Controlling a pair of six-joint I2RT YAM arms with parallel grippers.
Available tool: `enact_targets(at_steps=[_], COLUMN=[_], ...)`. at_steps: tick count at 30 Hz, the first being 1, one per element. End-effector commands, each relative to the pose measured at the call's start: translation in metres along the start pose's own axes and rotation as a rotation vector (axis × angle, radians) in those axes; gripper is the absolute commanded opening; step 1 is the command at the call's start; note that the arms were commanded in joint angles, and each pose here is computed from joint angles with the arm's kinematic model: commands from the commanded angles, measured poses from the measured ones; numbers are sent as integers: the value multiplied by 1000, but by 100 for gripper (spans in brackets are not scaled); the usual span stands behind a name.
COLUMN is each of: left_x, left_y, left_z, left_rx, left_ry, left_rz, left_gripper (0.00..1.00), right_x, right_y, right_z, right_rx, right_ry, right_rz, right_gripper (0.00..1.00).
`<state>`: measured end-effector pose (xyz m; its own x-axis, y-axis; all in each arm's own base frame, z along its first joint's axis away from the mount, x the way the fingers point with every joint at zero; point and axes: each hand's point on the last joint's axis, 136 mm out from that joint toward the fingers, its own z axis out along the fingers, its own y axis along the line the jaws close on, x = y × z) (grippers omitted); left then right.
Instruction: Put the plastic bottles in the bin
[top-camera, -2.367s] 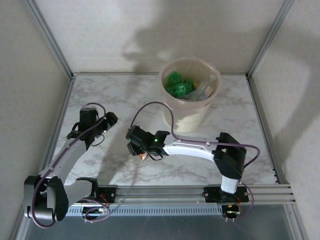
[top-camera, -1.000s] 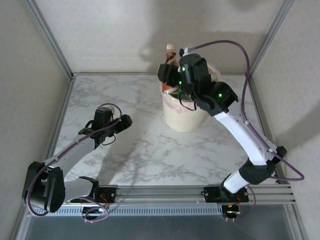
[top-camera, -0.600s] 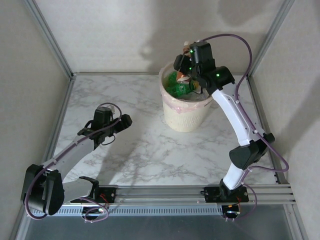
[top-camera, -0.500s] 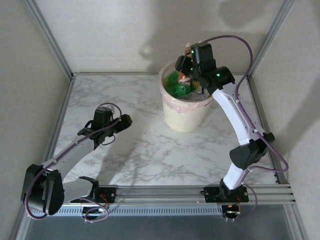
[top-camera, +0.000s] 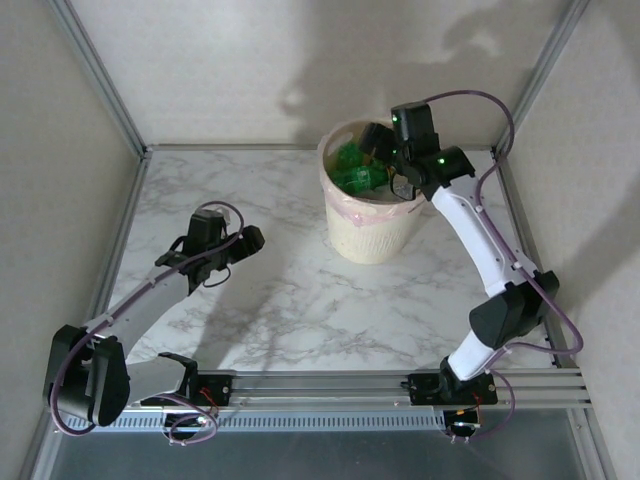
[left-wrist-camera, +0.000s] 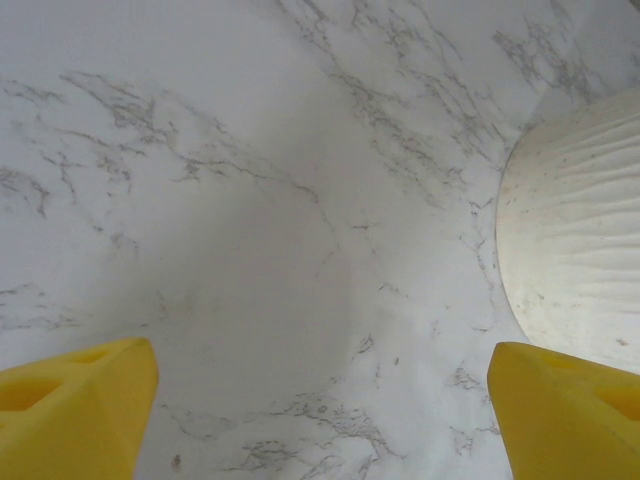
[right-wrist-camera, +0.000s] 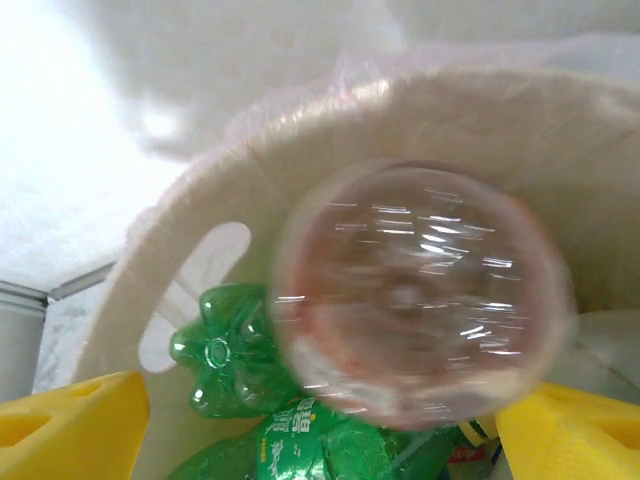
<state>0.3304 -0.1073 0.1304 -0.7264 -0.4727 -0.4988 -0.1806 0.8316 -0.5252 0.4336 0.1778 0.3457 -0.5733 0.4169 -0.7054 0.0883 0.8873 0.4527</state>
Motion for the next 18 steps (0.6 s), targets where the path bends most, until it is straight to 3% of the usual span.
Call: enact_targets(at_steps=[1, 9, 11, 15, 18], left_x=[-12, -36, -43, -53, -60], left_y=[-6, -19, -23, -30, -32], left_z=[-8, -20, -24, -30, -38], left_rx=[-15, -25, -23, -15, -13], left_ry=[-30, -81, -98, -124, -159], left_rz=[28, 48, 48, 43, 41], left_gripper=[86, 87, 87, 87, 87], right_x=[-30, -36, -36, -36, -27], right_y=[8, -3, -10, -17, -19], right_z=[-33, -81, -88, -95, -98], right_rx=[-46, -50, -29, -1, -28], right_ry=[-101, -166, -180, -190, -186], right_rz=[10, -35, -54, -83, -101], right_gripper=[90, 91, 89, 75, 74])
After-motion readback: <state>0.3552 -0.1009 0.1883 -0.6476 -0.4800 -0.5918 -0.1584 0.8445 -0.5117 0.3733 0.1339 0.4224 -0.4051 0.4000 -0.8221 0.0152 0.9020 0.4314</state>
